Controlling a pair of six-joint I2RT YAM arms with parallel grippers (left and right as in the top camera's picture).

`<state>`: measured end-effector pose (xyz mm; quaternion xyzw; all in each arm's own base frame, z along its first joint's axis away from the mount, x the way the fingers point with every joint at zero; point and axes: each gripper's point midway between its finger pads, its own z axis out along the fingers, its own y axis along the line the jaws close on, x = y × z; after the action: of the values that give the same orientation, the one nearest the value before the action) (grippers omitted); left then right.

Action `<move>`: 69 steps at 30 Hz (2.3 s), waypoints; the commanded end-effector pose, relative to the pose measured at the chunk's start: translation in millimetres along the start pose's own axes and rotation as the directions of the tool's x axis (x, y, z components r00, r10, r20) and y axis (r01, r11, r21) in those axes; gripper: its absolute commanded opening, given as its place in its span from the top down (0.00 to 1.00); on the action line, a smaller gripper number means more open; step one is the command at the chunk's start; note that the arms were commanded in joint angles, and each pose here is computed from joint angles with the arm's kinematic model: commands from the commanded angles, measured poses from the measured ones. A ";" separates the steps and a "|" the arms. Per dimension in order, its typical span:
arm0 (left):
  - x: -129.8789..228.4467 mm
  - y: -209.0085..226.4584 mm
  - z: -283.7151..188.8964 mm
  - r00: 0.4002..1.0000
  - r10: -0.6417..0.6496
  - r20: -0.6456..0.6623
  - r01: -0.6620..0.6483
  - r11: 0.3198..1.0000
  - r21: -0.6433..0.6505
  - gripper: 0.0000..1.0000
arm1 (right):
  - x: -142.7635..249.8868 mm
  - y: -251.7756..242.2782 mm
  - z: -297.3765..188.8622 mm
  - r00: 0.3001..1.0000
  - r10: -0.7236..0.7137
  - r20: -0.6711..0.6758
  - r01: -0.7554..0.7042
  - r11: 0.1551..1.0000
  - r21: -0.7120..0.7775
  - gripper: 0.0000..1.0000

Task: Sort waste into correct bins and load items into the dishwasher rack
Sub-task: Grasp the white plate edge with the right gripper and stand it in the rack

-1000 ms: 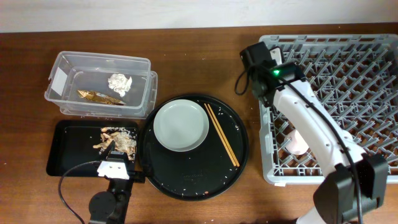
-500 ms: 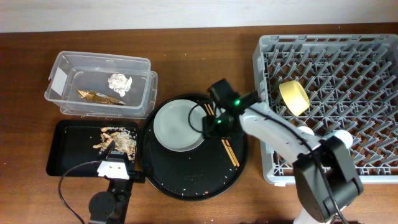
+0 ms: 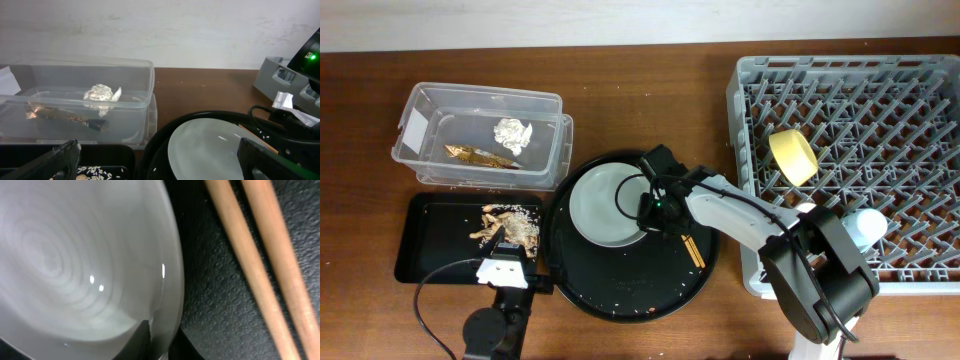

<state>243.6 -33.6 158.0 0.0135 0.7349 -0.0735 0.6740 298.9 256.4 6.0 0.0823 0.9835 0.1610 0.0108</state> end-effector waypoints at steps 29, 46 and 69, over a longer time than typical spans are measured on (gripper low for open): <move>1.3 -0.3 0.1 1.000 0.015 0.003 -0.015 1.000 0.006 0.00 | -103.3 -290.0 -421.4 0.597 -0.255 0.760 -0.709 0.276 0.649 0.96; 1.3 -0.3 0.1 1.000 0.015 0.003 -0.015 1.000 0.006 0.00 | -156.5 -294.0 -310.8 0.846 -0.285 0.451 -0.407 0.202 0.891 0.57; 1.3 -0.3 0.1 1.000 0.015 0.003 -0.015 1.000 0.006 0.00 | 3.2 -39.2 -80.4 0.924 -0.380 -0.038 0.381 0.909 0.170 0.59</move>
<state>243.6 -33.6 158.2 0.0133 0.7347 -0.0736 0.6743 307.4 179.3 102.5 -0.1217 0.9861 0.0296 0.1092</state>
